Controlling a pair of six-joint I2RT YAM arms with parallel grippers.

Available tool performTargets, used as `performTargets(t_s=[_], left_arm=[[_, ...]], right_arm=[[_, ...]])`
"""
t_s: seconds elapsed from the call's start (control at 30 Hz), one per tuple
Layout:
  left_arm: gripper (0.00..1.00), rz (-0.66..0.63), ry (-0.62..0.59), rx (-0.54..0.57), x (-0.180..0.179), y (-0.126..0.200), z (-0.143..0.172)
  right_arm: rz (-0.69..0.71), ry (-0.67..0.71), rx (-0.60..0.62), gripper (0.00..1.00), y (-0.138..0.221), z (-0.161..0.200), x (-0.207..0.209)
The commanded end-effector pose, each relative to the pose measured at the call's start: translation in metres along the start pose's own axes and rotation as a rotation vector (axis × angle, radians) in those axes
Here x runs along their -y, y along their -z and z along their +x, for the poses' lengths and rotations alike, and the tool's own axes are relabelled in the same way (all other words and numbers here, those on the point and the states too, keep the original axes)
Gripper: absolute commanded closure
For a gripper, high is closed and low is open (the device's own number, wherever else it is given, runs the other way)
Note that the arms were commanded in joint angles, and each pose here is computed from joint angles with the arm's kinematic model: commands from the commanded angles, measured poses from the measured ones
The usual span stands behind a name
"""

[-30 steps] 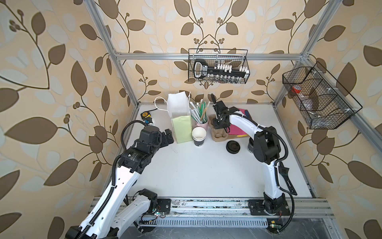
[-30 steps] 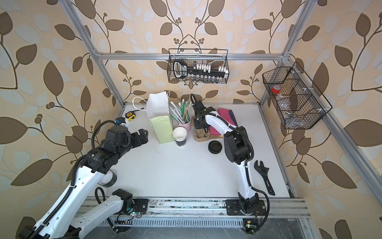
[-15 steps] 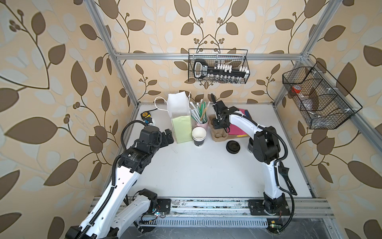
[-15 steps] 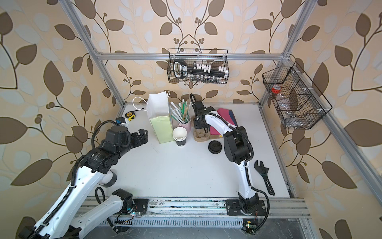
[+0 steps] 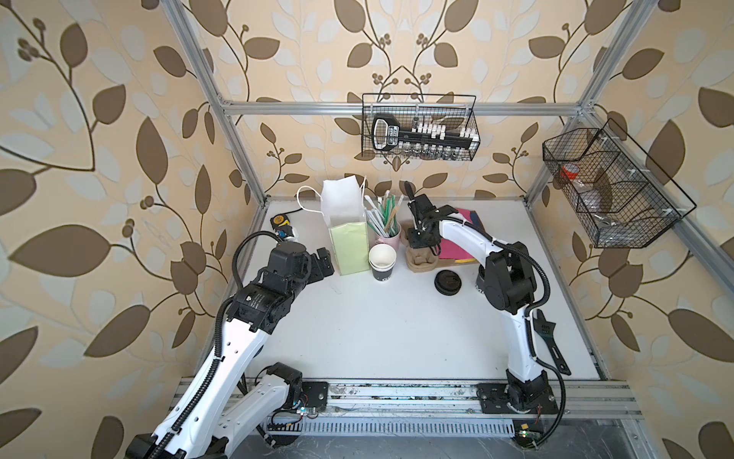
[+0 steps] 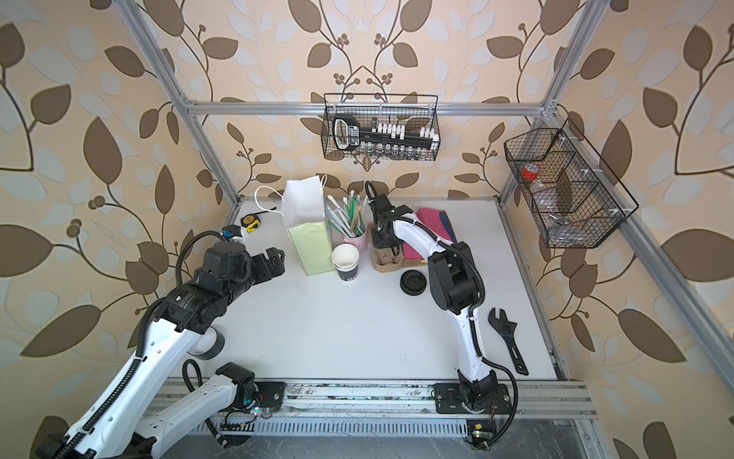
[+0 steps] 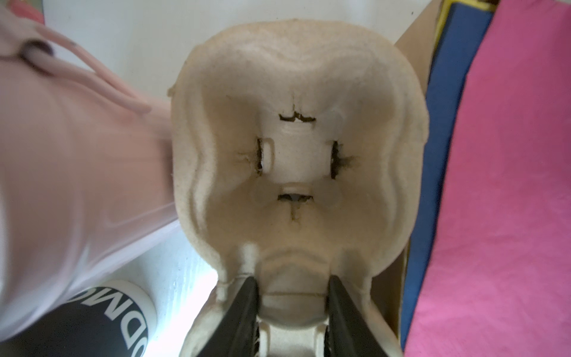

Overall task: Pack a coffee takeout order
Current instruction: Pick up the cup tray from the cup tray.

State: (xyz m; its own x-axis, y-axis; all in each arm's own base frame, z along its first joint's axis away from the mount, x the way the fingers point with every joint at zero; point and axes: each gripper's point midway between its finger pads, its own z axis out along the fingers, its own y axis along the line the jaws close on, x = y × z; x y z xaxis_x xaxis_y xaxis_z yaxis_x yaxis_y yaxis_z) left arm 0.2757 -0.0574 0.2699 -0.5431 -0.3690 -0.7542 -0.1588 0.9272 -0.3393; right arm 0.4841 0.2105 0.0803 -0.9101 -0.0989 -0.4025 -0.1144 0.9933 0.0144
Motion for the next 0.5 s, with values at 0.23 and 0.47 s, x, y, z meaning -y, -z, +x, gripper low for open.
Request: performTargets(t_s=[0.23,0.47], left_arm=[[0.01,0.023,-0.011,0.043,0.006,0.004,-0.012],[0.01,0.024,-0.012,0.043,0.006,0.005,-0.012]], right_arm=[[0.003,-0.001,0.055,0.69,0.026,-0.014,-0.003],[0.025,-0.013,0.097,0.68,0.046,-0.022,0.002]])
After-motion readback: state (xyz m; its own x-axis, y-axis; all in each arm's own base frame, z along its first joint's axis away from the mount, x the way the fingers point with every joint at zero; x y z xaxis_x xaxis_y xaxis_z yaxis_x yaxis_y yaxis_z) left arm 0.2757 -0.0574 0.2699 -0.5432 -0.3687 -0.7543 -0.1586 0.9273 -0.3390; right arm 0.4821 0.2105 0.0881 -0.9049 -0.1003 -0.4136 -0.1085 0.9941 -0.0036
